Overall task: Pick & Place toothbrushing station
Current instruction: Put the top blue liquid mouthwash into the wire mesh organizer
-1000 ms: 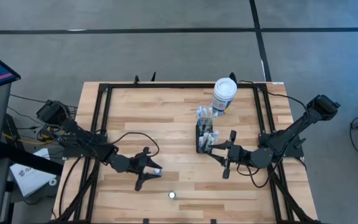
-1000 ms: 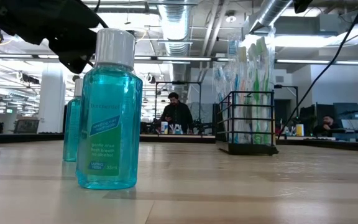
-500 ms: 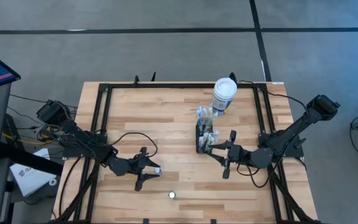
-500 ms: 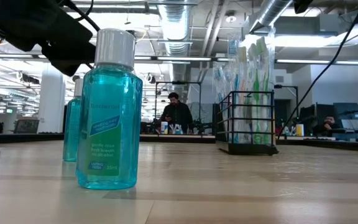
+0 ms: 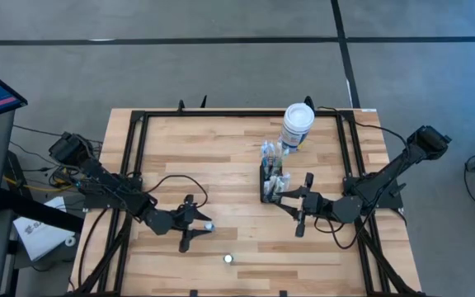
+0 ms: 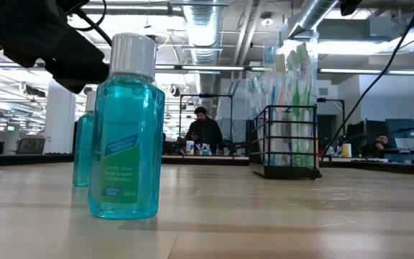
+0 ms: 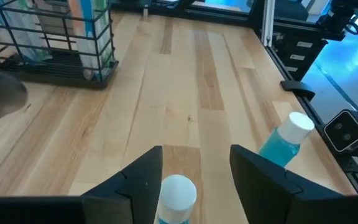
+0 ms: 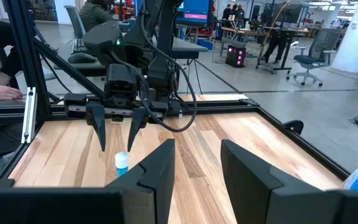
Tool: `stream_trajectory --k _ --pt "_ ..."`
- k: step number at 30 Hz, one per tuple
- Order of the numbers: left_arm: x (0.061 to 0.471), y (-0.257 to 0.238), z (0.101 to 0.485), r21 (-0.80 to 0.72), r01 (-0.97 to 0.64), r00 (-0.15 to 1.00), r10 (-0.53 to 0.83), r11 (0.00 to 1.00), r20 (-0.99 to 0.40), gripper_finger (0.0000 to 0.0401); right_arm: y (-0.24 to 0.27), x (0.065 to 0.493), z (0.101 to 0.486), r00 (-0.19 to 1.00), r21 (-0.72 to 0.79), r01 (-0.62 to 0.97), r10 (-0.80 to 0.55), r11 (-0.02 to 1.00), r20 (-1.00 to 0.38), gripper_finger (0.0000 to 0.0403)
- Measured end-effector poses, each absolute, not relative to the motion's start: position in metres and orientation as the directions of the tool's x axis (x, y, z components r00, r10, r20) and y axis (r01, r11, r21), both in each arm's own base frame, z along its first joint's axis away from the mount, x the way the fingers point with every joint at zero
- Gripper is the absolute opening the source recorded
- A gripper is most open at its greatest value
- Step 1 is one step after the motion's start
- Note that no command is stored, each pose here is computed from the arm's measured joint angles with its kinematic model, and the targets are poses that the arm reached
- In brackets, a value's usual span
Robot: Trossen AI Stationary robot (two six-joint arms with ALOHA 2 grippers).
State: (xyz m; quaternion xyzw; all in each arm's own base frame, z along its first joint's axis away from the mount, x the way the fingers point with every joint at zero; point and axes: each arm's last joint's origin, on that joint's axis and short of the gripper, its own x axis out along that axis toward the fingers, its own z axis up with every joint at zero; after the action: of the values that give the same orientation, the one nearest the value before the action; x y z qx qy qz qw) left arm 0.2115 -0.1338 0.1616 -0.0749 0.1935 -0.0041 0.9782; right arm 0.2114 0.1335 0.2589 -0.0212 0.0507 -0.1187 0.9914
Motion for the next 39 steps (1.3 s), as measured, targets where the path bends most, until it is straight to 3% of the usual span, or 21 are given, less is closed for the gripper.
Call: stream_trajectory --k 27,39 --pt "0.216 -0.136 0.13 -0.099 -0.086 0.882 0.03 0.991 -0.47 0.0182 0.133 0.211 0.259 0.966 -0.042 0.235 -0.238 0.971 -0.098 0.012" --pt "0.217 -0.137 0.132 -0.112 -0.093 0.893 0.033 0.989 -0.448 0.0182 0.133 0.211 0.259 0.966 -0.042 0.235 -0.238 0.971 -0.098 0.012"
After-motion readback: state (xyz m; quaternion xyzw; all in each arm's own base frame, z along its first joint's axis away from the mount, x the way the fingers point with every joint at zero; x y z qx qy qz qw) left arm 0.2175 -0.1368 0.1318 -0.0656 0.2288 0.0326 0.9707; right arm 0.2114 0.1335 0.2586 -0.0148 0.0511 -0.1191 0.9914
